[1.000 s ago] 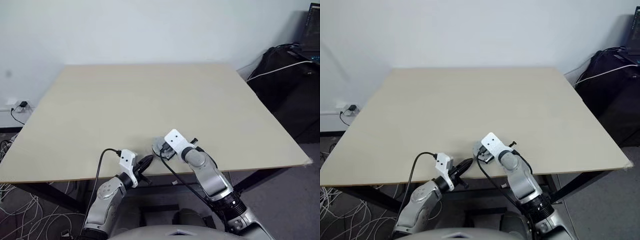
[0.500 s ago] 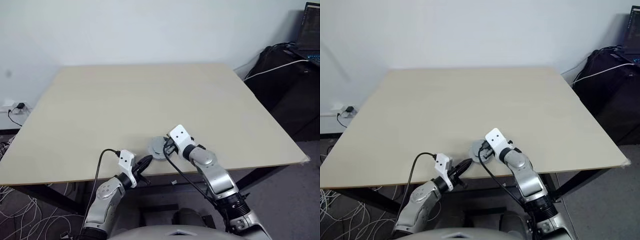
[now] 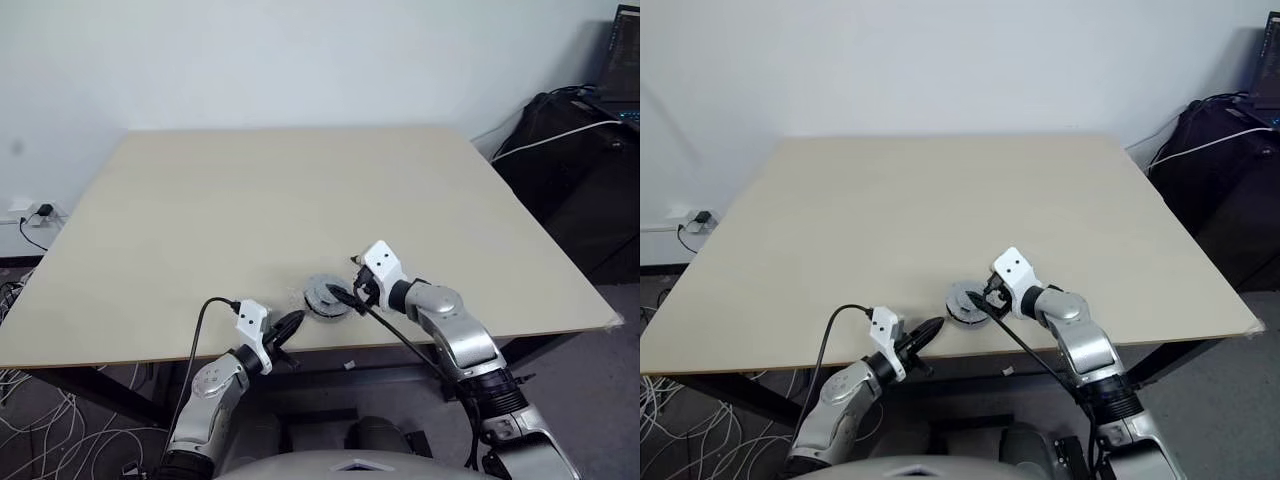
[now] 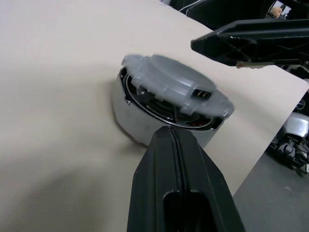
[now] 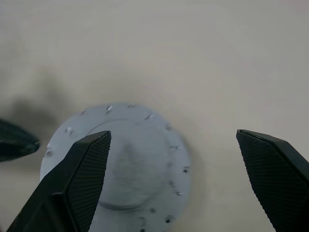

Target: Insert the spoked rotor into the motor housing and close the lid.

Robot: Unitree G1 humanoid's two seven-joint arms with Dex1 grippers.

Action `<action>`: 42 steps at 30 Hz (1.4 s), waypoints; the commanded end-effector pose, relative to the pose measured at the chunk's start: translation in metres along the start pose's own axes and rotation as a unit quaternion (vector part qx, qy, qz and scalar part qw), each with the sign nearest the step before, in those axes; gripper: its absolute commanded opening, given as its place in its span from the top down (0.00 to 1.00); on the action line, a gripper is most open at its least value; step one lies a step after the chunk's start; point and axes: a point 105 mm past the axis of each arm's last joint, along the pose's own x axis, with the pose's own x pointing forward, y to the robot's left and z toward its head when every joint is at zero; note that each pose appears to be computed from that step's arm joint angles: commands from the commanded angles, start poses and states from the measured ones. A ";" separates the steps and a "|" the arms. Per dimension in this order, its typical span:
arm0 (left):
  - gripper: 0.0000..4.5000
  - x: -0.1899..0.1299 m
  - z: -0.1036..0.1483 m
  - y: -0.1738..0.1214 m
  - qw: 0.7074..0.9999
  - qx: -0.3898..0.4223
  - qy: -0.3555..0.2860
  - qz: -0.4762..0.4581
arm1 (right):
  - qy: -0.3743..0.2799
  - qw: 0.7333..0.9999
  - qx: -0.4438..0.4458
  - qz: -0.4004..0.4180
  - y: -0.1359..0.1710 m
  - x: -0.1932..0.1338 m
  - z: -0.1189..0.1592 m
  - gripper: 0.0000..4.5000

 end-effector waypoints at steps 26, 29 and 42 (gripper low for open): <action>1.00 -0.001 0.005 0.006 1.000 0.013 -0.023 0.008 | 0.031 0.991 0.011 0.128 0.009 0.020 -0.003 0.04; 1.00 -0.001 0.005 0.006 1.000 0.013 -0.023 0.009 | 0.036 0.992 0.012 0.123 0.007 0.019 -0.006 0.19; 1.00 -0.002 0.002 0.006 1.000 0.013 -0.019 0.005 | 0.008 0.996 0.031 0.087 0.000 0.017 -0.001 0.27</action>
